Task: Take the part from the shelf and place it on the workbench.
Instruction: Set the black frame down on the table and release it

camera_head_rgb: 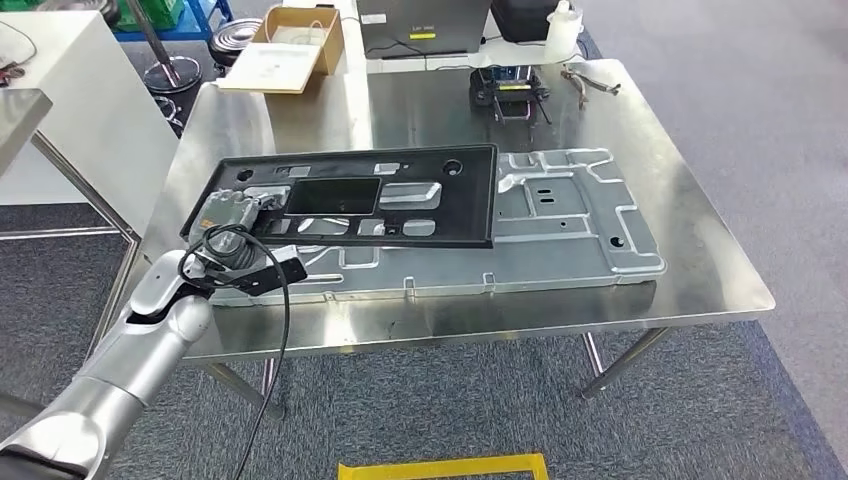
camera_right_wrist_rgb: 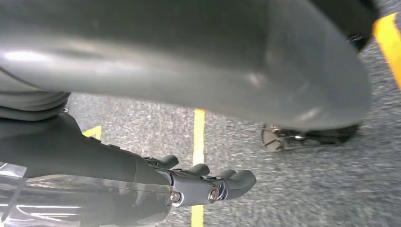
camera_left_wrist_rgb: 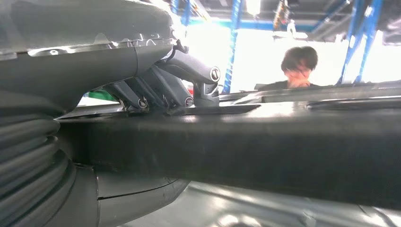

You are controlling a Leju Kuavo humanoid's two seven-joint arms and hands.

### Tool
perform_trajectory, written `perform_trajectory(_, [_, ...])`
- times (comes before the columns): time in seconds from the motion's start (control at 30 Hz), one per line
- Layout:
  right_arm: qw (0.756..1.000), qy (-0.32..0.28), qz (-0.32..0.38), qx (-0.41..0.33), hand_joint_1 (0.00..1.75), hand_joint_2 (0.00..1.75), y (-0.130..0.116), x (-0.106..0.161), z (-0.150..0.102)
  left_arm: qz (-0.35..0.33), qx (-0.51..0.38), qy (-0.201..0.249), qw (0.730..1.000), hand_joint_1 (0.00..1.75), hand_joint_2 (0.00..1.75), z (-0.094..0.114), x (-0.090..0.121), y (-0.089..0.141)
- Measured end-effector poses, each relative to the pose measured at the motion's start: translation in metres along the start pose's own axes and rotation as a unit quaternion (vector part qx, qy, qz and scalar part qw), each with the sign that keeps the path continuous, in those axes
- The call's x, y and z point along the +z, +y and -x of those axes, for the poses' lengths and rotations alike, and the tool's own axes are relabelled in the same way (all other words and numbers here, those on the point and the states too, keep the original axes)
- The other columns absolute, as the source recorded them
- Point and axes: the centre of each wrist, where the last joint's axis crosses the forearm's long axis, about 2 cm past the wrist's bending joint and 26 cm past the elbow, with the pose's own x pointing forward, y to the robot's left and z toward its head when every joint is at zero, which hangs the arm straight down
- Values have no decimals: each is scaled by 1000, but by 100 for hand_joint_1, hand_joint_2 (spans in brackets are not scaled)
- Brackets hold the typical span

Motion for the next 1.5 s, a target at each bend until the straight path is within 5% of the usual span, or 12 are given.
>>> perform_trajectory(0.83, [1000, -2, -8, 7, 0, 0, 3, 0, -2, 37, 26, -35, 998, 175, 175, -27, -15, -15])
perform_trajectory(1.5, [1000, 3, -6, 7, 0, 0, 0, 0, 1, 51, 38, -29, 998, 175, 175, -27, -14, -20])
